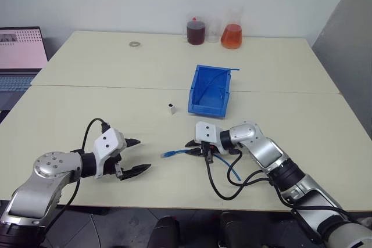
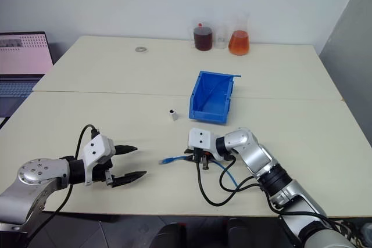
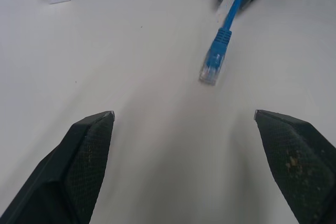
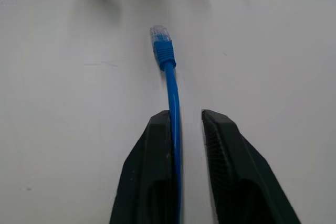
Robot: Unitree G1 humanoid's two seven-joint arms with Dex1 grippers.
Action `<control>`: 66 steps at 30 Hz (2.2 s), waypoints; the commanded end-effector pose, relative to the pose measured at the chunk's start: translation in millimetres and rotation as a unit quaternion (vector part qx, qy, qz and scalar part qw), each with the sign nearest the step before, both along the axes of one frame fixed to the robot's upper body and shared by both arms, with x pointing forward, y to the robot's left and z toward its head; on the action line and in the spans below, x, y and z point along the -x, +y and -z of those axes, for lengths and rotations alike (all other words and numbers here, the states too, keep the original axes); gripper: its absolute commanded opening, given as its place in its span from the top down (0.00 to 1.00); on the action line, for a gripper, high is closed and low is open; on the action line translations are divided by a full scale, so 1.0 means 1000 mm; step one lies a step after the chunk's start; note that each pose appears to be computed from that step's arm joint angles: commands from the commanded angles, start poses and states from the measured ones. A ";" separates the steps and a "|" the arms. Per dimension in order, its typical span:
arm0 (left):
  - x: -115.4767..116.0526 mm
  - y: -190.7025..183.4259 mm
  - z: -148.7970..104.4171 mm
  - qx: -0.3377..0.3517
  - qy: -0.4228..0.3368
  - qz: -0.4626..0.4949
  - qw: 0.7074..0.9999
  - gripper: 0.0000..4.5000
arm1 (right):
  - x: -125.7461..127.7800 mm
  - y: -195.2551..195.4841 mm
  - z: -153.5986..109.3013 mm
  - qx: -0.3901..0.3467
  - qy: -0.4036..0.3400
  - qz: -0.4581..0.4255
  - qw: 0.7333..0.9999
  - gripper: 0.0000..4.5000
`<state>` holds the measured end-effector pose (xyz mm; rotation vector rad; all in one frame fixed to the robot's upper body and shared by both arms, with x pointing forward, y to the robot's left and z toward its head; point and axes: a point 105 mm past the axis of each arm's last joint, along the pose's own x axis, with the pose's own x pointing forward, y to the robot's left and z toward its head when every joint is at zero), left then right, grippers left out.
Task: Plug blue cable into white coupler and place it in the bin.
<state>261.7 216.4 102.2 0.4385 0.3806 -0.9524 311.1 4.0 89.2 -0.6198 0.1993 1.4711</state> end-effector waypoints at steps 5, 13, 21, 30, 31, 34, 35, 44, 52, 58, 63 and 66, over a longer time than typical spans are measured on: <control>-0.010 -0.008 0.002 -0.014 -0.012 0.036 0.999 0.00 | -0.002 0.000 -0.040 -0.063 0.011 0.010 0.998 0.31; -0.019 -0.020 0.012 -0.021 -0.009 0.075 0.997 0.00 | 0.017 -0.022 -0.044 -0.029 0.006 0.002 1.000 0.02; -0.024 -0.030 0.025 -0.031 0.008 0.095 0.995 0.00 | 0.029 -0.034 -0.048 -0.018 -0.023 0.019 0.999 0.02; -0.016 -0.032 0.040 -0.069 0.049 0.116 0.990 0.24 | 0.029 -0.038 -0.055 -0.034 -0.030 0.047 0.998 0.00; -0.014 -0.031 0.042 -0.073 0.054 0.117 0.989 0.29 | 0.029 -0.038 -0.056 -0.035 -0.031 0.049 0.998 0.00; -0.010 -0.029 0.047 -0.083 0.068 0.116 0.987 0.44 | 0.029 -0.038 -0.058 -0.039 -0.035 0.051 0.997 0.00; -0.010 -0.027 0.048 -0.086 0.073 0.115 0.987 0.48 | 0.030 -0.039 -0.059 -0.041 -0.036 0.051 0.997 0.00; -0.006 -0.021 0.058 -0.090 0.098 0.091 0.987 0.93 | 0.037 -0.043 -0.070 -0.070 -0.037 0.052 0.996 0.00; -0.009 -0.032 0.046 -0.033 0.090 0.084 0.992 0.96 | 0.061 -0.053 -0.074 -0.088 0.019 0.034 0.995 0.00; -0.017 -0.061 0.000 0.082 0.073 0.104 0.988 0.96 | 0.074 -0.064 -0.081 -0.124 0.086 0.044 0.988 0.00; -0.021 -0.077 -0.034 0.144 0.075 0.123 0.979 0.96 | 0.084 -0.062 -0.068 -0.141 0.103 0.058 0.983 0.00; -0.022 -0.082 -0.048 0.170 0.077 0.131 0.974 0.96 | 0.084 -0.062 -0.058 -0.147 0.112 0.071 0.980 0.00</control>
